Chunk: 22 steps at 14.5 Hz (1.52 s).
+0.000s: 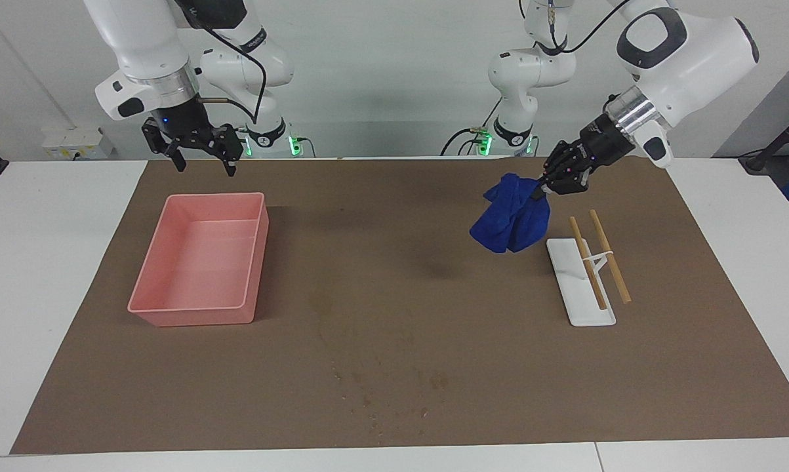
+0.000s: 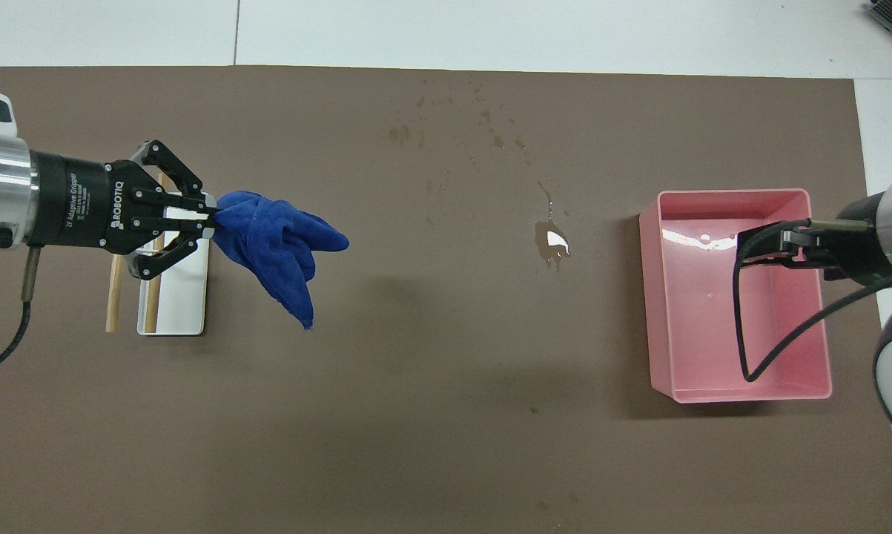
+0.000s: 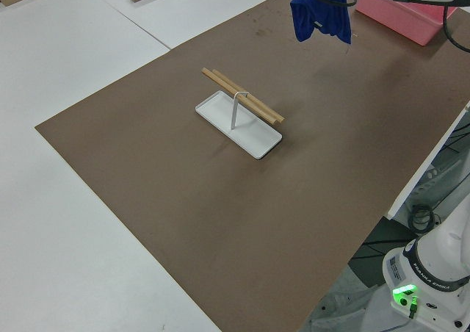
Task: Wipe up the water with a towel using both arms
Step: 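Lift the towel with the left gripper while the right gripper approaches, then grasp the towel with the right gripper and open the left gripper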
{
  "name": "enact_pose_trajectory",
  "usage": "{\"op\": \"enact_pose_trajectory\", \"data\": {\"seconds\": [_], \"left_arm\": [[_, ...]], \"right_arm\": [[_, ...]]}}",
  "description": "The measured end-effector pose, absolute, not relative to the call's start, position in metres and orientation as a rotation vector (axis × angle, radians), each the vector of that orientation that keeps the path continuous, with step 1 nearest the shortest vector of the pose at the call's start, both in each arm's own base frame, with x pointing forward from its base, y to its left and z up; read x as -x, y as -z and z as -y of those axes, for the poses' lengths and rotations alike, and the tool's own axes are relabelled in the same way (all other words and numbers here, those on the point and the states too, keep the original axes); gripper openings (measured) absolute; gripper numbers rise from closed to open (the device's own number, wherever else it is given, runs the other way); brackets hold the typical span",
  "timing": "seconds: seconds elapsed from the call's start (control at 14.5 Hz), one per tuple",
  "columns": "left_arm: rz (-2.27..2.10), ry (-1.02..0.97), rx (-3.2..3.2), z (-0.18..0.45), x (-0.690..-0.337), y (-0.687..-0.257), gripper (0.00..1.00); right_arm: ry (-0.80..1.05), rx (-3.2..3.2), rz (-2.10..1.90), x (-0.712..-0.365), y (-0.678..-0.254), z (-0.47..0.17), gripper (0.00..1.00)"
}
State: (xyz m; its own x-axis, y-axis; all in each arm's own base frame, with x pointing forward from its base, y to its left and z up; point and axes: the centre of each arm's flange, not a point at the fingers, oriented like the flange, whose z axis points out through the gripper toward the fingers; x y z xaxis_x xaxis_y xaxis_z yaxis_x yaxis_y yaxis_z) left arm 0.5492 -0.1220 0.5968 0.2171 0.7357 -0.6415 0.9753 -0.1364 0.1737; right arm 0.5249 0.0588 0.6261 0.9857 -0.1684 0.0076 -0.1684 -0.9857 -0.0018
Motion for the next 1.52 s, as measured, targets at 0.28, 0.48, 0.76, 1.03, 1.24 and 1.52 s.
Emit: {"op": "enact_pose_trajectory", "data": {"seconds": [0.28, 0.48, 0.76, 1.03, 1.24, 1.52], "left_arm": [[-1.623, 0.677, -1.823, 0.158, -0.539, -0.609, 0.08], [-1.644, 0.694, -1.8, 0.197, -0.526, -0.619, 0.08], [-1.65, 0.676, -1.776, 0.245, -0.514, -0.624, 0.08], [-1.648, 0.667, -1.75, 0.274, -0.504, -0.629, 0.08], [-1.636, 0.681, -1.726, 0.277, -0.498, -0.639, 0.08], [-1.618, 0.687, -1.721, 0.284, -0.489, -0.648, 0.08]], "right_arm": [[-0.016, 2.94, -0.604, -0.52, -0.631, -0.105, 1.0], [-0.074, 2.716, -0.989, -0.518, -0.637, -0.139, 1.0], [-0.167, 2.363, -1.418, -0.513, -0.65, -0.191, 1.0], [-0.242, 2.023, -1.675, -0.517, -0.65, -0.25, 1.0], [-0.352, 1.881, -1.748, -0.528, -0.64, -0.263, 1.0], [-0.387, 1.854, -1.743, -0.534, -0.634, -0.274, 1.0]]}}
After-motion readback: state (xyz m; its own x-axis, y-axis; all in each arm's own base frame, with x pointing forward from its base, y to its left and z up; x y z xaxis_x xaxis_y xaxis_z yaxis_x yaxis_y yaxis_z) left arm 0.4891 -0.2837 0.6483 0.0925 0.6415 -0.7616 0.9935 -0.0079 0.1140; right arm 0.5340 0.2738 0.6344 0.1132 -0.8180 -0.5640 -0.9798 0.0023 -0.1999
